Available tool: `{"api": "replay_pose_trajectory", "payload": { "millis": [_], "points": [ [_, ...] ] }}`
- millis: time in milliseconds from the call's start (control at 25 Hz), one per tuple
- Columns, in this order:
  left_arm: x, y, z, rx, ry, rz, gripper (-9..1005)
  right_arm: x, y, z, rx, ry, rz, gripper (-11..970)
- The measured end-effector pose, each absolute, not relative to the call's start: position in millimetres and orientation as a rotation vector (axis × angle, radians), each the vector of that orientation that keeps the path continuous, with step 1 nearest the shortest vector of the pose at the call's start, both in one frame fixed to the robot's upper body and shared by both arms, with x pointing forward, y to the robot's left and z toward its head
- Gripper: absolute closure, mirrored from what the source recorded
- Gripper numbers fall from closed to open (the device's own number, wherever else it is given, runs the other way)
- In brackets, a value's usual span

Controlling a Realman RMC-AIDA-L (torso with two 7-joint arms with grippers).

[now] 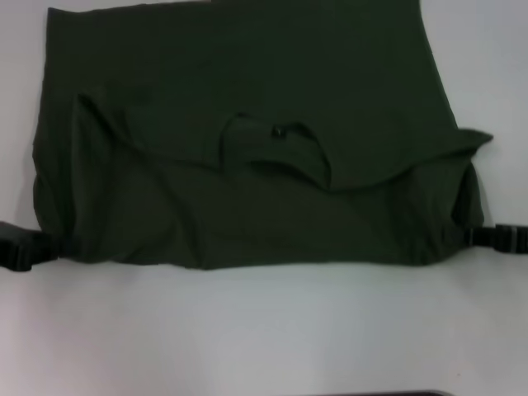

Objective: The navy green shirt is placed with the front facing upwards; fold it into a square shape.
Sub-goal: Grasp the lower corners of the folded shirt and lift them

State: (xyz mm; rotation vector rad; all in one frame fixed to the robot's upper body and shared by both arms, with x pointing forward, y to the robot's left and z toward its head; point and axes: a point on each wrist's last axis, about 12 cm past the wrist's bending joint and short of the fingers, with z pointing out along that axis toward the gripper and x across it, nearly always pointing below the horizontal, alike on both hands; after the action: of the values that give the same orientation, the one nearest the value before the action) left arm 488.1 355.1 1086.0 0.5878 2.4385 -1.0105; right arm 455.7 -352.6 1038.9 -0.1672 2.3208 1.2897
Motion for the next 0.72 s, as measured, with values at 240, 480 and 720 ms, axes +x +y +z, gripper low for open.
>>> {"api": "replay_pose_trajectory", "payload": {
  "millis": [240,480,720],
  "points": [
    [475,361,1083,0.559,2.438,-1.042,997,435,-356,1034,-0.169,2.325,1.327,921],
    [463,362,1076,0.52,2.426,-1.077,998,422,-363,1032,-0.146,2.324,1.333,920],
    [456,361,1072,0.495,2.437,-1.099,998,413,-374,1032,-0.106,2.337,1.307,920]
  ]
}}
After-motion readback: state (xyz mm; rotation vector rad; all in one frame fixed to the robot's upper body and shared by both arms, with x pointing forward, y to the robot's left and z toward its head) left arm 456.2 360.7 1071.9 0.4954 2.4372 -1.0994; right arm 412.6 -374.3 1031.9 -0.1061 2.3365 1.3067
